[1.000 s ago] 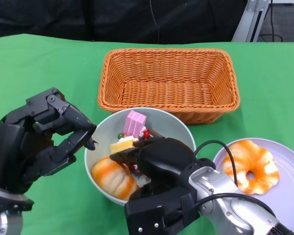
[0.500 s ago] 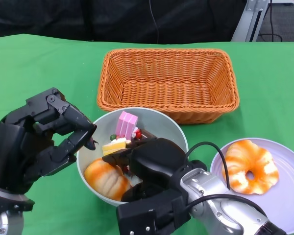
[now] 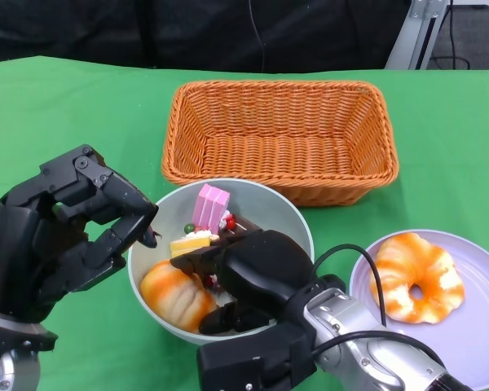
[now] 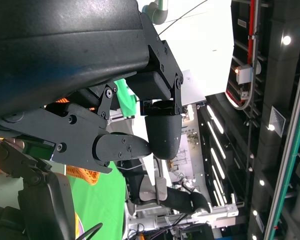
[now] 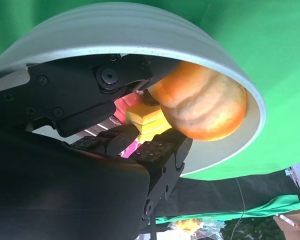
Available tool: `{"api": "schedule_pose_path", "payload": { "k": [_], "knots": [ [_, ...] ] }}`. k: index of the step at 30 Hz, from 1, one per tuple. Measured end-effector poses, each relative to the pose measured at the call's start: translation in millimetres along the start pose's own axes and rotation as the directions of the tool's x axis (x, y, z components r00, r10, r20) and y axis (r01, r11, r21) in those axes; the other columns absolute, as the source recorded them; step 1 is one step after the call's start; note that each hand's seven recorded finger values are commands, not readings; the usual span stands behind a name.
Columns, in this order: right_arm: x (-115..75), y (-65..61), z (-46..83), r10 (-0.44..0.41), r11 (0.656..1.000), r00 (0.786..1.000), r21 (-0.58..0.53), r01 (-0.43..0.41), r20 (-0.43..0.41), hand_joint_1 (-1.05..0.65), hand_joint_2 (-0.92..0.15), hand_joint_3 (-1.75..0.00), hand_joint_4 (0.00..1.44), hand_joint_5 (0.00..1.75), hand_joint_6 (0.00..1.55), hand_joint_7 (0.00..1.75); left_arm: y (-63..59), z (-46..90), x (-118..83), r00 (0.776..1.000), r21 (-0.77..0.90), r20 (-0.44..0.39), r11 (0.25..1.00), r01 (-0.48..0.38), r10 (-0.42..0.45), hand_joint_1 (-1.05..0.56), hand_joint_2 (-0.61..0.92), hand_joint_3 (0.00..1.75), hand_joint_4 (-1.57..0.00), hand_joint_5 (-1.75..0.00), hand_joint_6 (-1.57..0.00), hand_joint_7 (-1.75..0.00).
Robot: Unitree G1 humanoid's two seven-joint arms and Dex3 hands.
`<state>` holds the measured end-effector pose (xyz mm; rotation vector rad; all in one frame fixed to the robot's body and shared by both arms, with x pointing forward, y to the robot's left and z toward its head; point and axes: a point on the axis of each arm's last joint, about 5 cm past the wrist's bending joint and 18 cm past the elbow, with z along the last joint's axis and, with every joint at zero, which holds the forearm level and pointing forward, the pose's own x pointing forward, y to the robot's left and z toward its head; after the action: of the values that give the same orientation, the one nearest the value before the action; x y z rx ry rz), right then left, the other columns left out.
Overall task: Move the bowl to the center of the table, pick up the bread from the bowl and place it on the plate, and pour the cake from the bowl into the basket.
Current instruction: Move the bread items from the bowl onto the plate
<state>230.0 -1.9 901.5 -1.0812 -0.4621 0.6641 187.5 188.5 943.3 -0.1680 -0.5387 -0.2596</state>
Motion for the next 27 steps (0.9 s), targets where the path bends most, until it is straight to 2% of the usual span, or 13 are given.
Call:
{"api": "schedule_pose_path", "payload": {
  "k": [1,3,4,5,6,8,9,10,12,15,21,23,27],
  "knots": [
    [-0.1,0.3,-0.4,-0.005,1.000,1.000,0.004,0.005,0.002,-0.24,-0.92,-0.17,0.83,0.20,0.76,0.06,0.0,0.0,0.0,1.000,0.000,0.000,1.000,0.000,0.000,-0.18,0.92,0.37,-0.73,-1.64,-0.77,-1.22],
    [-0.5,1.5,-1.2,-0.021,0.999,1.000,0.028,0.021,0.001,-0.22,-0.92,-0.15,0.69,0.58,0.75,0.18,0.0,0.0,0.0,1.000,0.000,0.000,1.000,0.000,0.000,-0.18,0.92,0.37,-0.73,-1.64,-0.77,-1.22],
    [-0.5,2.1,-1.4,-0.029,0.999,1.000,0.041,0.029,-0.001,-0.21,-0.92,-0.14,0.60,0.85,0.72,0.31,0.1,-0.1,-0.1,1.000,0.000,0.000,1.000,0.000,0.000,-0.18,0.92,0.37,-0.73,-1.63,-0.76,-1.22],
    [-0.4,2.3,-1.8,-0.035,0.998,0.999,0.058,0.035,-0.005,-0.21,-0.92,-0.13,0.56,0.95,0.70,0.37,0.1,-0.2,-0.1,1.000,0.000,0.000,1.000,0.000,0.000,-0.18,0.92,0.37,-0.74,-1.63,-0.76,-1.22],
    [-0.2,2.5,-1.9,-0.040,0.997,0.999,0.065,0.040,-0.006,-0.21,-0.92,-0.11,0.54,1.11,0.69,0.51,0.2,-0.3,-0.2,1.000,0.000,0.000,1.000,0.000,0.000,-0.18,0.92,0.37,-0.74,-1.63,-0.76,-1.22],
    [0.3,2.6,-2.7,-0.052,0.995,0.999,0.085,0.053,-0.009,-0.22,-0.92,-0.05,0.64,1.05,0.76,0.54,0.3,-0.6,-0.3,1.000,-0.001,-0.001,1.000,-0.001,0.001,-0.18,0.92,0.36,-0.74,-1.62,-0.77,-1.21],
    [0.5,3.5,-3.1,-0.057,0.994,0.998,0.094,0.058,-0.012,-0.22,-0.92,-0.03,0.73,0.94,0.83,0.45,0.4,-0.5,-0.3,1.000,-0.001,-0.001,1.000,-0.001,0.001,-0.18,0.92,0.36,-0.74,-1.62,-0.77,-1.21],
    [0.5,4.7,-3.3,-0.063,0.993,0.998,0.098,0.064,-0.011,-0.22,-0.92,-0.02,0.81,0.82,0.93,0.28,0.4,-0.5,-0.3,1.000,-0.001,-0.001,1.000,-0.001,0.001,-0.18,0.92,0.36,-0.75,-1.61,-0.77,-1.21],
    [0.7,7.0,-3.9,-0.072,0.992,0.997,0.105,0.073,-0.012,-0.22,-0.90,0.00,0.90,0.65,1.03,0.11,0.4,-0.5,-0.3,1.000,0.000,-0.001,1.000,-0.001,0.001,-0.18,0.92,0.36,-0.75,-1.61,-0.77,-1.21],
    [1.1,7.8,-5.2,-0.081,0.989,0.997,0.122,0.082,-0.013,-0.22,-0.89,0.00,0.95,0.56,1.07,0.05,0.5,-0.5,-0.3,1.000,0.000,-0.002,1.000,0.000,0.000,-0.18,0.92,0.36,-0.74,-1.61,-0.77,-1.20],
    [1.3,9.9,-7.0,-0.115,0.986,0.993,0.124,0.115,-0.008,-0.21,-0.87,0.00,0.90,0.79,1.11,0.02,0.6,-0.5,-0.3,1.000,0.000,-0.002,1.000,0.000,0.000,-0.17,0.92,0.36,-0.75,-1.58,-0.78,-1.18],
    [1.5,10.0,-8.0,-0.126,0.984,0.992,0.127,0.126,-0.010,-0.22,-0.86,0.00,0.86,0.94,1.12,0.01,0.7,-0.6,-0.4,1.000,0.000,-0.002,1.000,0.000,0.000,-0.17,0.92,0.37,-0.76,-1.58,-0.78,-1.19],
    [1.9,9.5,-10.3,-0.140,0.981,0.990,0.134,0.142,-0.020,-0.22,-0.86,0.00,0.83,1.00,1.12,0.01,0.7,-0.6,-0.4,1.000,0.001,-0.002,1.000,0.000,0.000,-0.20,0.92,0.35,-0.76,-1.59,-0.78,-1.19]
  ]
}}
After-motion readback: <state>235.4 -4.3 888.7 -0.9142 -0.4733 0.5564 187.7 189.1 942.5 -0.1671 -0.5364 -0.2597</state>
